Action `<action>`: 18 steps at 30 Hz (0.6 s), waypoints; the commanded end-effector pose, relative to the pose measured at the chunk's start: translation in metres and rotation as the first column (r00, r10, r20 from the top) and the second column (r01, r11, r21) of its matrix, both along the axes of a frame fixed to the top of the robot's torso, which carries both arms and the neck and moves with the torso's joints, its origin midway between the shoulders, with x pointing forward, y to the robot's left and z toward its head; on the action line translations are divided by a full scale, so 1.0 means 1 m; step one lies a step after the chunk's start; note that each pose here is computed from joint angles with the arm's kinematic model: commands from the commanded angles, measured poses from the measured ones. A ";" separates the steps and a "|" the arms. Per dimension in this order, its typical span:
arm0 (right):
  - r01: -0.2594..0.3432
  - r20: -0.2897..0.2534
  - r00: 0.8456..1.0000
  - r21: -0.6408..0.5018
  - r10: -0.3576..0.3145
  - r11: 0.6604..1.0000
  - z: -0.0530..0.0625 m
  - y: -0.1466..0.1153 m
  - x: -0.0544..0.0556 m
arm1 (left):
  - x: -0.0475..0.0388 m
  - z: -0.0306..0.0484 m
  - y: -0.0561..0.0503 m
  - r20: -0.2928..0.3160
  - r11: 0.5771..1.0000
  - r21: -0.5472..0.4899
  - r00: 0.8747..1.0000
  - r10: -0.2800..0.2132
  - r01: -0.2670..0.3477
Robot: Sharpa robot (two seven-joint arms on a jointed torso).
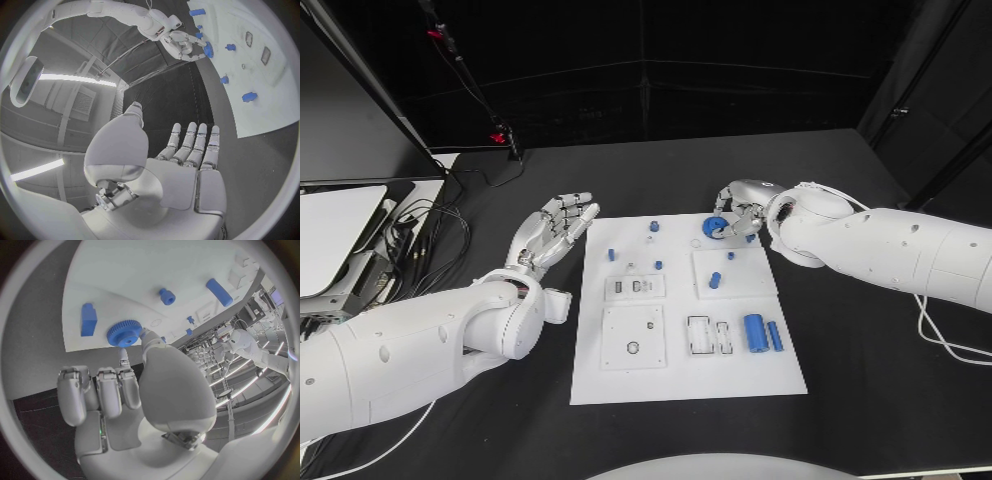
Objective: Assemble the parts on the task board
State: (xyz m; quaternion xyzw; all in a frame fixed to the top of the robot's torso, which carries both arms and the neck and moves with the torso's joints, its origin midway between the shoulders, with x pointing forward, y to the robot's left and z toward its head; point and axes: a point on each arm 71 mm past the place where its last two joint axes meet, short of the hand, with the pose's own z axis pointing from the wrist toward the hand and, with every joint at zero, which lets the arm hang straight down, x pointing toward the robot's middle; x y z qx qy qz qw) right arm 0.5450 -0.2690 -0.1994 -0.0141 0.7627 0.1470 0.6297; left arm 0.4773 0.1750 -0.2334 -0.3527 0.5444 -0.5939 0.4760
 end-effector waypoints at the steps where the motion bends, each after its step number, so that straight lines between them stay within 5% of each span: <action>1: 0.022 0.002 1.000 -0.027 -0.022 0.999 0.000 -0.001 0.001 | -0.0062 0.0199 -0.001 0.267 0.995 -0.081 0.963 -0.028 0.052; 18: 0.048 -0.012 0.999 -0.038 -0.049 0.998 -0.001 0.001 0.000 | -0.0063 0.0197 -0.002 0.263 0.995 -0.082 0.964 -0.031 0.054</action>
